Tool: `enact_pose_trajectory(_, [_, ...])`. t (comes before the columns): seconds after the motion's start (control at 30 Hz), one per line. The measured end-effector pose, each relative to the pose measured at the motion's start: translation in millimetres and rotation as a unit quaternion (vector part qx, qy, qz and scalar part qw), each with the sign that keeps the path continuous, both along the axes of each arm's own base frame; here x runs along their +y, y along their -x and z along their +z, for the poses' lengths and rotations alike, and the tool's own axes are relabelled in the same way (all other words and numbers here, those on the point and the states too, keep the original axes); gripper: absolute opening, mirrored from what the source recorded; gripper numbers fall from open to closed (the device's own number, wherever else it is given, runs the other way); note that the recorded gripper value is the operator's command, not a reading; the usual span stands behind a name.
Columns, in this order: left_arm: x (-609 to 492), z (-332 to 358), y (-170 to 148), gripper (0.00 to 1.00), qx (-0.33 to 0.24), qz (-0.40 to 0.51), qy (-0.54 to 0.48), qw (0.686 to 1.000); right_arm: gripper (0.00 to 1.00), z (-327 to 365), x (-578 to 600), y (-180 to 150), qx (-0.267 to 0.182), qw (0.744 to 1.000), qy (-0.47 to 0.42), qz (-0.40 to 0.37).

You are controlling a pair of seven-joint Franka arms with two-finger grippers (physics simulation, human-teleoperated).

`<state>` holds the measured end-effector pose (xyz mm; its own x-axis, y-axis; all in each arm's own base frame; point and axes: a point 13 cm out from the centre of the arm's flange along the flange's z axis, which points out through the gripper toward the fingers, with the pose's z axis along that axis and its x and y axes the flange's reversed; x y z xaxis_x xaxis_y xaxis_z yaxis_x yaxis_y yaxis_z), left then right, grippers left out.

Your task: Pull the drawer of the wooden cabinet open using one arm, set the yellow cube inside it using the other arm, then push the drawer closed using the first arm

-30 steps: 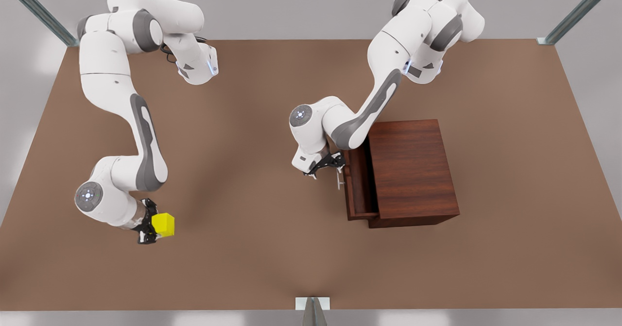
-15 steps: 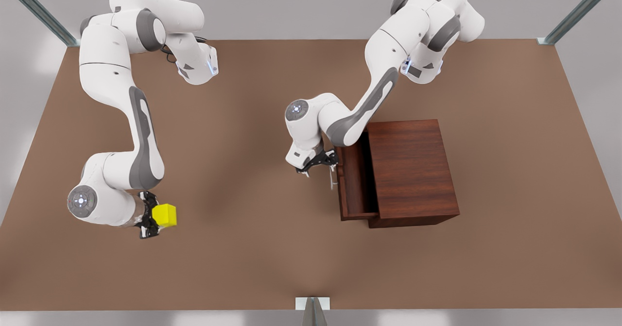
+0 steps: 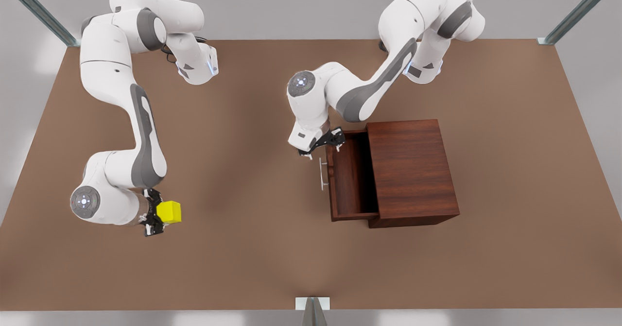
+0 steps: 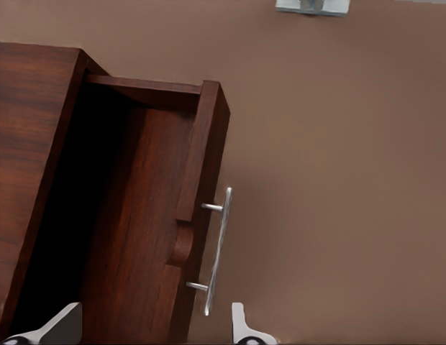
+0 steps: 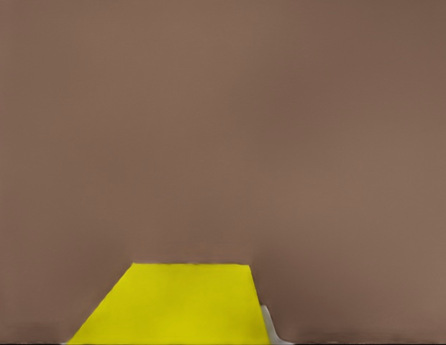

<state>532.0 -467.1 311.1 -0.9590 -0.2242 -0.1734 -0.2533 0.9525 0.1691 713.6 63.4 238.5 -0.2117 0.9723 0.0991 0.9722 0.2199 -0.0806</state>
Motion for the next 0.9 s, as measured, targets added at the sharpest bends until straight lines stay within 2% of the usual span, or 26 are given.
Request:
enact_pose_trajectory(0.07, [88.9, 41.6, -35.2, 1.00, 0.030, 0.064, 0.008, 0.997, 0.57, 14.8, 35.8, 0.0, -0.004, 1.000, -0.017, 0.012])
enact_pose_trajectory(0.13, [225.5, 79.7, -69.0, 1.00, 0.071, 0.151, 0.032, 0.985, 0.57, 22.5, 75.2, 5.4, -0.003, 0.999, -0.024, 0.023])
enact_pose_trajectory(0.17, [288.3, 83.5, -66.3, 1.00, 0.096, 0.185, 0.042, 0.977, 0.57, 29.5, 98.5, 7.1, -0.007, 0.999, -0.026, 0.030])
enact_pose_trajectory(0.2, [346.1, 83.7, -43.7, 1.00, 0.114, 0.211, 0.049, 0.970, 0.57, 36.4, 127.7, 11.3, -0.010, 0.999, -0.032, 0.039])
enact_pose_trajectory(0.23, [389.8, 97.4, -40.7, 1.00, 0.110, 0.229, 0.068, 0.965, 0.57, 42.1, 156.7, 18.0, -0.010, 0.998, -0.042, 0.047])
enact_pose_trajectory(0.27, [418.4, 116.1, -51.5, 1.00, 0.098, 0.234, 0.088, 0.963, 0.57, 50.7, 185.7, 24.5, -0.012, 0.997, -0.055, 0.054])
enact_pose_trajectory(0.37, [433.8, 126.4, -67.3, 1.00, 0.094, 0.191, 0.106, 0.971, 0.57, 68.4, 264.6, 45.8, -0.018, 0.995, -0.078, 0.064])
enact_pose_trajectory(0.6, [432.3, 115.9, -66.8, 1.00, 0.121, 0.102, 0.145, 0.977, 0.57, 64.3, 419.8, 100.1, -0.022, 0.991, -0.125, 0.036])
enact_pose_trajectory(0.9, [423.5, 110.8, -59.4, 1.00, 0.143, 0.013, 0.151, 0.978, 0.57, 53.0, 528.7, 129.1, -0.034, 0.982, -0.174, -0.057])
